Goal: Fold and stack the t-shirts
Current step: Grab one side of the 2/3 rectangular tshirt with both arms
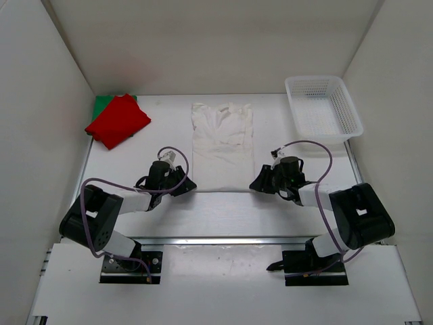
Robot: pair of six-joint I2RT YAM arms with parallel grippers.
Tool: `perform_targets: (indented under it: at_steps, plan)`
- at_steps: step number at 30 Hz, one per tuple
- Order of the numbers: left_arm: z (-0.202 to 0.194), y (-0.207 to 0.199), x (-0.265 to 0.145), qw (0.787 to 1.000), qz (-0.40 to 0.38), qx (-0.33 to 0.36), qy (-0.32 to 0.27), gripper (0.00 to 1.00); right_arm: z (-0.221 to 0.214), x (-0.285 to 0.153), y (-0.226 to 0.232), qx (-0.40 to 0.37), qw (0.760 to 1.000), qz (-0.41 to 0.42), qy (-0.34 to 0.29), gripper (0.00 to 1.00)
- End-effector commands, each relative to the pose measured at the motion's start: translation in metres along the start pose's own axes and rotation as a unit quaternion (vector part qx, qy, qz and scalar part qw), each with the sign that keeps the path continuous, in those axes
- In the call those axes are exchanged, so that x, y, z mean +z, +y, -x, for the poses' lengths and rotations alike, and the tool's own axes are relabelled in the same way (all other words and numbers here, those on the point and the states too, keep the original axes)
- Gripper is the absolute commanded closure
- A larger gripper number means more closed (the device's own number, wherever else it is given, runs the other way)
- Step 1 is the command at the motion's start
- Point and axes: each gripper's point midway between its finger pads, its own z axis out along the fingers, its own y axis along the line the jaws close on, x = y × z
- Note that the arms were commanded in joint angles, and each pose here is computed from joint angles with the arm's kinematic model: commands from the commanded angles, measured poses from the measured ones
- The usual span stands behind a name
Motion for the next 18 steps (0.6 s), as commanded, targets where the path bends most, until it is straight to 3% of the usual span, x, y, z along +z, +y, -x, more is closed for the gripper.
perform_targets:
  at_steps: [1,6,10,15,18]
  plan:
    - [-0.028,0.03,-0.006,0.998,0.053,0.002,0.035,0.63,-0.018,0.003,-0.011,0.012,0.999,-0.013,0.026,0.75]
    - [-0.037,0.022,-0.001,0.998,0.031,-0.006,0.053,0.82,-0.016,0.004,-0.004,0.007,1.0,-0.003,0.021,0.94]
    - [-0.036,0.014,-0.004,0.999,0.021,-0.004,0.05,1.0,-0.014,-0.004,0.0,0.004,1.0,-0.001,0.008,1.0]
    - [-0.042,0.009,-0.028,0.998,0.015,0.014,0.051,1.0,-0.047,-0.022,0.006,-0.006,0.999,-0.003,0.036,0.99]
    - [-0.069,0.017,-0.052,0.997,0.024,0.037,0.068,1.0,-0.078,-0.041,0.011,-0.005,0.999,-0.004,0.053,1.0]
